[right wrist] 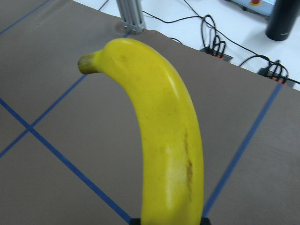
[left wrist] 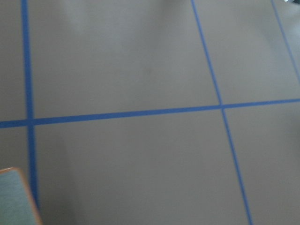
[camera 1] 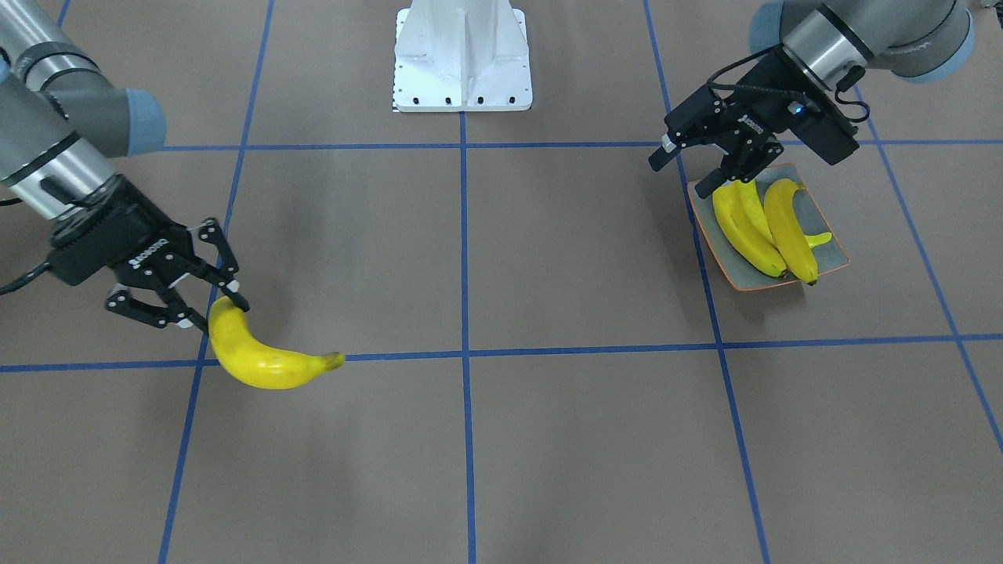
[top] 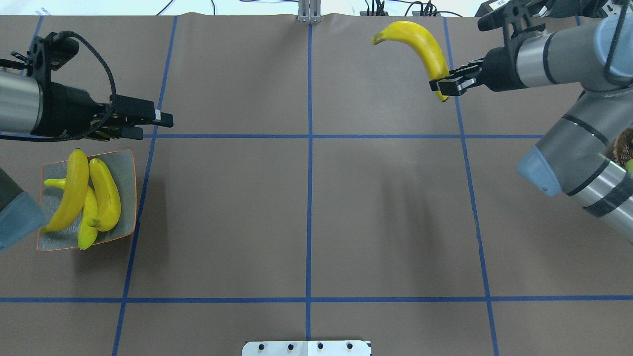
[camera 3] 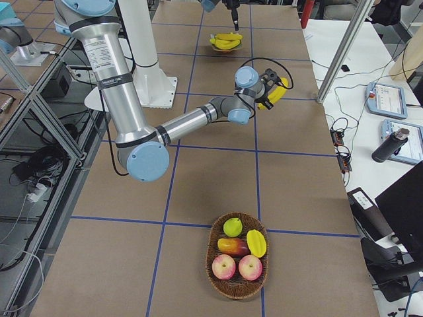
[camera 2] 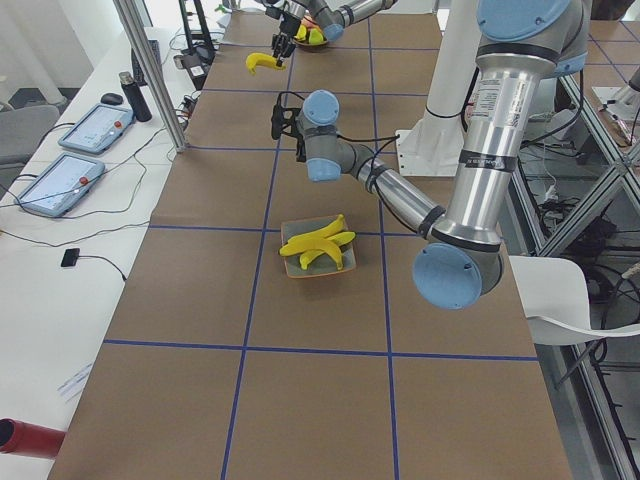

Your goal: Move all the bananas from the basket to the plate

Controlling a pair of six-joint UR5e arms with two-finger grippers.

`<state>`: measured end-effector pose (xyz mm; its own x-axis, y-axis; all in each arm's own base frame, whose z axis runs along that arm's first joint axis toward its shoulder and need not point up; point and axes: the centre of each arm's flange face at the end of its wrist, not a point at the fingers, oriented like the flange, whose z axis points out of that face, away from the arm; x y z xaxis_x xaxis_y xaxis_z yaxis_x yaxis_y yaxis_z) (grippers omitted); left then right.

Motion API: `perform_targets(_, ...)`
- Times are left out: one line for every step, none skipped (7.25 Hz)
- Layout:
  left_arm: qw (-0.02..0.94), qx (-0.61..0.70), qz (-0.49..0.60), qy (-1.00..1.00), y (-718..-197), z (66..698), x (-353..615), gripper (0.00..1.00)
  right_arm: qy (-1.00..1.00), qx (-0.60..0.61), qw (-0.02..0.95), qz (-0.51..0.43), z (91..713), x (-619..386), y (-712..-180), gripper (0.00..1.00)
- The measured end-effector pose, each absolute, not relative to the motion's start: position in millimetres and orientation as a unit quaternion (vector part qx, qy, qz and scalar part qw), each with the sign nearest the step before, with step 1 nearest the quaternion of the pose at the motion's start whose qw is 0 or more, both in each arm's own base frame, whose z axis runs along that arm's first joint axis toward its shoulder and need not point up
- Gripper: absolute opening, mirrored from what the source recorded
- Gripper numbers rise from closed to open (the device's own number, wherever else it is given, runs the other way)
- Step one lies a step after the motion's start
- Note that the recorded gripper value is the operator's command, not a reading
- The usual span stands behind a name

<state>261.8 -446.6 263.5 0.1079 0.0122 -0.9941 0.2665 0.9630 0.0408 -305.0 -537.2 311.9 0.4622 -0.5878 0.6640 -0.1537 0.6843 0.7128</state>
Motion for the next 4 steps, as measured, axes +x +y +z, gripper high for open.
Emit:
perform_targets(0.721,0.086,-0.113,0.678,-450,240,264,1.0,-0.507,0.378,0.765,-0.121,291,-334,-518,0.0)
perform_targets(0.708,0.073,-0.138,0.688,-454,225,266,1.0,-0.513,0.383,0.762,-0.1,268,-359,-497,0.0)
perform_targets(0.698,0.063,-0.165,0.693,-457,217,266,1.0,-0.515,0.383,0.763,-0.082,241,-380,-476,0.0)
perform_targets(0.686,0.053,-0.194,0.699,-460,209,267,1.0,-0.516,0.383,0.764,-0.065,216,-398,-457,0.0)
